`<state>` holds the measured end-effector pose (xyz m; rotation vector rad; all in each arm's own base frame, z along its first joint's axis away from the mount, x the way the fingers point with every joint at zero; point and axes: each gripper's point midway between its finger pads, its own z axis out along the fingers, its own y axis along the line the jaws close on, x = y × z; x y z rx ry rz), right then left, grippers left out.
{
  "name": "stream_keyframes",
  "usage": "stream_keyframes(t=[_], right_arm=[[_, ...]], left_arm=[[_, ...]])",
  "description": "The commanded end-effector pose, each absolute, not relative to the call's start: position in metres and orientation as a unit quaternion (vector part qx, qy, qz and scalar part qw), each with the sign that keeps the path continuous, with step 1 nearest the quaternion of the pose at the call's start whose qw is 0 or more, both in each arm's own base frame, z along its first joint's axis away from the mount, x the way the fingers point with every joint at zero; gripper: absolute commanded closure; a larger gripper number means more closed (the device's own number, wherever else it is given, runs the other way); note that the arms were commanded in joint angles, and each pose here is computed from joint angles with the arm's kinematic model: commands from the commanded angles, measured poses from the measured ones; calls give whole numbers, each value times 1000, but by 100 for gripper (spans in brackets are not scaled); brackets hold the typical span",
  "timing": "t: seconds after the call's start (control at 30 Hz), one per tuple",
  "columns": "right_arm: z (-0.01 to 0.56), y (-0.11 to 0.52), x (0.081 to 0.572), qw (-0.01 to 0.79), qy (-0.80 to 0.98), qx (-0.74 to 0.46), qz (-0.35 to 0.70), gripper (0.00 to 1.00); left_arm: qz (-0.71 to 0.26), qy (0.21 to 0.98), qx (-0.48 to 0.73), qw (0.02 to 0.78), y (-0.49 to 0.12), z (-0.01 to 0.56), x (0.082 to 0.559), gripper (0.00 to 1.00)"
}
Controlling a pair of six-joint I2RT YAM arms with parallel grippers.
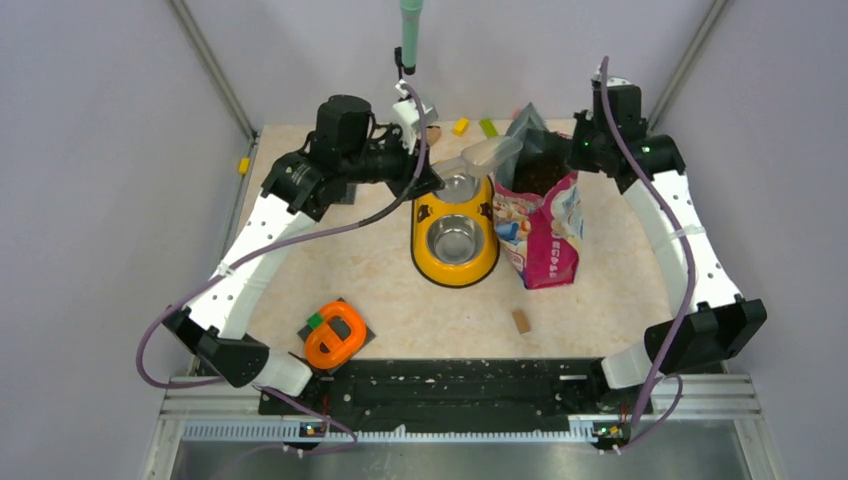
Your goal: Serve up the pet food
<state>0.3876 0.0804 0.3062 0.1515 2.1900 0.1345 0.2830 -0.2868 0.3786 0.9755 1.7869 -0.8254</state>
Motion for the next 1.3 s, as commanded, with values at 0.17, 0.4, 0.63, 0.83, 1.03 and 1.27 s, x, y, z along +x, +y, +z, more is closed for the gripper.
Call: stream_keyframes(t=[0.17,0.4,0.63,0.83,1.03,1.27], right_arm=[[454,-15,384,609,772,180,-23,100],[479,-74,365,622,737,256,-67,100],[509,-83,368,655,704,266,-70,100],[466,-1,391,626,756,190,13,100],[357,135,406,534,827,74,160,100],[293,171,400,459,873,41,161,100]], left_arm=[[-372,707,384,464,-294,393,285,100],[-394,697,379,464,-302,395,295,100],[-414,697,370,454,-307,395,310,100],[-413,699,364,456,-301,395,318,100],[-400,716,378,430,-295,370,316,100],[-369,755,363,403,-279,333,312,100]])
